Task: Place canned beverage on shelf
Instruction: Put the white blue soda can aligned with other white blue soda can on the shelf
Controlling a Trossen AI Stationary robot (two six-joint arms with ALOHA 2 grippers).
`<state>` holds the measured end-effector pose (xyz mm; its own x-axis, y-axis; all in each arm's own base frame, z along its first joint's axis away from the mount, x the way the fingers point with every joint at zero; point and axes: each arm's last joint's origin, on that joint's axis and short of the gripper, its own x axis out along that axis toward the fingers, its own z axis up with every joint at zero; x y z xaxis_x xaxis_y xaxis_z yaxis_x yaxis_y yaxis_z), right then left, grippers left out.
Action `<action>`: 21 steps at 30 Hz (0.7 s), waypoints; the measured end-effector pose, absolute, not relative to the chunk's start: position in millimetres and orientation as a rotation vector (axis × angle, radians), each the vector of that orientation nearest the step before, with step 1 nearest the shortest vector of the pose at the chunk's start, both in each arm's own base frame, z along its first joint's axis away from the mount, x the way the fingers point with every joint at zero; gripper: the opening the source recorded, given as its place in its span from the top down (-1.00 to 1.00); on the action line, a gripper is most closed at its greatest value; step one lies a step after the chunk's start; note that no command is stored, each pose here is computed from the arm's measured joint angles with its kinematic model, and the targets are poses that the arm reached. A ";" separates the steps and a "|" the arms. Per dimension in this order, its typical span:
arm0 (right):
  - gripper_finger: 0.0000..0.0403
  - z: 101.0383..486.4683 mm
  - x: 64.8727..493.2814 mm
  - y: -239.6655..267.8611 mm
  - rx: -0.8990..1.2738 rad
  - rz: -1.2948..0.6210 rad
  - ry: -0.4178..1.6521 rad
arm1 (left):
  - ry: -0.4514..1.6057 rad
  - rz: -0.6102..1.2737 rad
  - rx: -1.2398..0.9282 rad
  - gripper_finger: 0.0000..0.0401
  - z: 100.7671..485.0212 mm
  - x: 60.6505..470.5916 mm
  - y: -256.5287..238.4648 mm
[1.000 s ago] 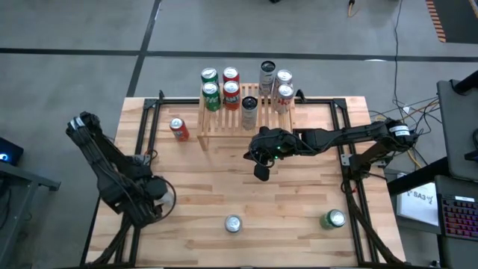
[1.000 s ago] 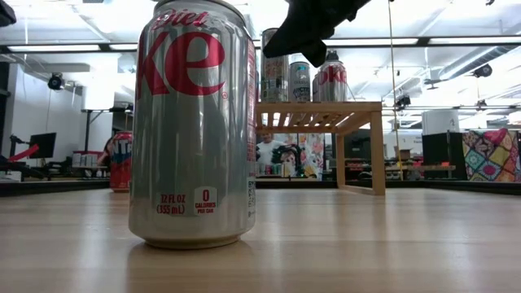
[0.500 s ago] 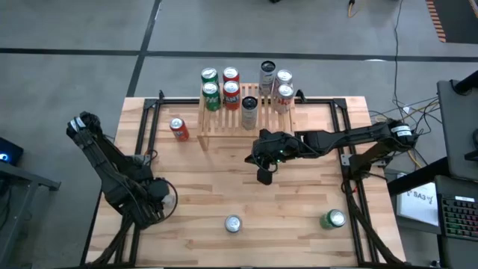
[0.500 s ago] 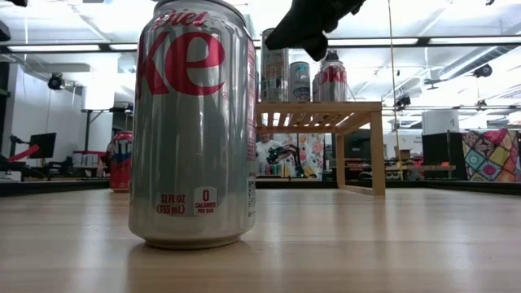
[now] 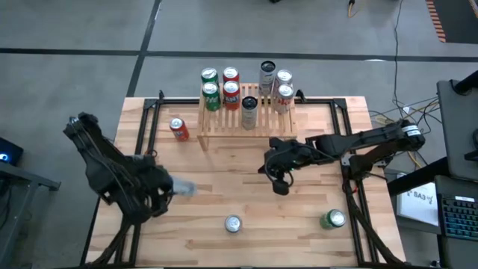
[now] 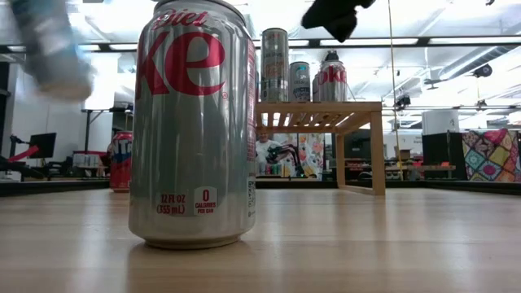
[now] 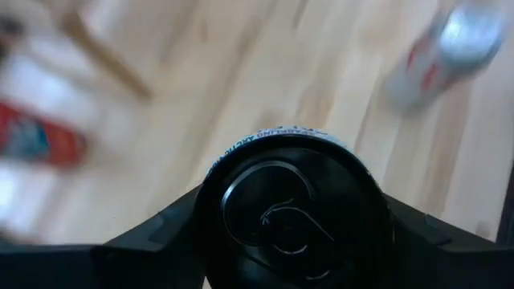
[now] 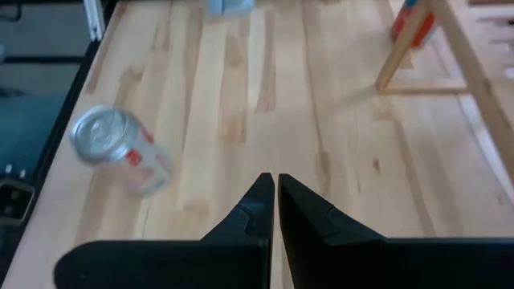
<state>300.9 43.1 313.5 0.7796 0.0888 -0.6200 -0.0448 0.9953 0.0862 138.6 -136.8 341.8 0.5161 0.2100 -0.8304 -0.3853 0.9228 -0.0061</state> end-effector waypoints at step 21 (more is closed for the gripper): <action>0.95 297.6 278.7 44.0 0.067 0.072 0.756 | 0.776 0.483 0.056 -0.18 436.8 201.9 -39.1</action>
<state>278.7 44.0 297.6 0.7257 0.0895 -0.6822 -0.0416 0.9954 0.0864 201.9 -39.1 436.8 0.6106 0.4385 -0.6595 -0.3981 0.8898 0.2230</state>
